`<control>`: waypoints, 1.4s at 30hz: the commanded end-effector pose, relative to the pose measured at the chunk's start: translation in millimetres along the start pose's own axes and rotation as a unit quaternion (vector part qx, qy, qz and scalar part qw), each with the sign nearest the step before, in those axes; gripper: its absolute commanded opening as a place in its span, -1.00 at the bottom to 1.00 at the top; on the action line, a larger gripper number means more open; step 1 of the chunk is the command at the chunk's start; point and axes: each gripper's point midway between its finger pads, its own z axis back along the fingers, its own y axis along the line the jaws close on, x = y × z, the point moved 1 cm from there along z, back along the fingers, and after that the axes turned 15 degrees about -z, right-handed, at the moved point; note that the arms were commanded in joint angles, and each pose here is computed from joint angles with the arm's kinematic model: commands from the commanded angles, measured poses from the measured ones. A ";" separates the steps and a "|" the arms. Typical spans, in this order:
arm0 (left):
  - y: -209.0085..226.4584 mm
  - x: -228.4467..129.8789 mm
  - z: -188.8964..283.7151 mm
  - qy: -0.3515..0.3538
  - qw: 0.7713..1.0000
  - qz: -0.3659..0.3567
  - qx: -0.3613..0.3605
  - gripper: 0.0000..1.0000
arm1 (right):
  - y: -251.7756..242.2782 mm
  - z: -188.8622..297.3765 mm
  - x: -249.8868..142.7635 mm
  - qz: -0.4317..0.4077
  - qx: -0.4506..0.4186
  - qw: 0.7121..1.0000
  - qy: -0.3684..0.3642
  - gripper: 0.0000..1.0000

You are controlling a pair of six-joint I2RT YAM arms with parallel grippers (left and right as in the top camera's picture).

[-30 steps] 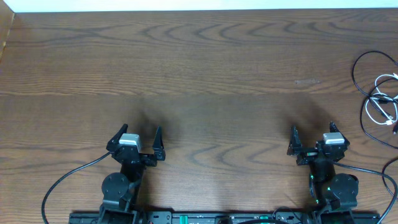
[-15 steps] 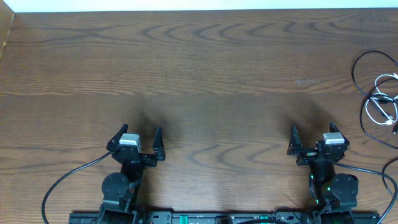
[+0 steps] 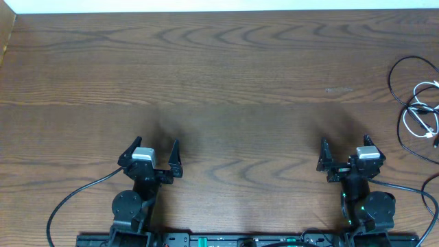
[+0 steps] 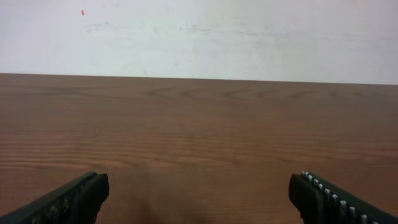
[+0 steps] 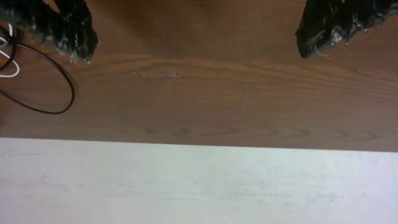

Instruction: Untangle cables

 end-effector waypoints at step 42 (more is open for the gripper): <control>-13.8 -10.4 -0.1 0.014 0.999 0.017 -0.040 0.96 | -0.2 0.3 -0.1 0.005 0.001 1.000 0.000 0.99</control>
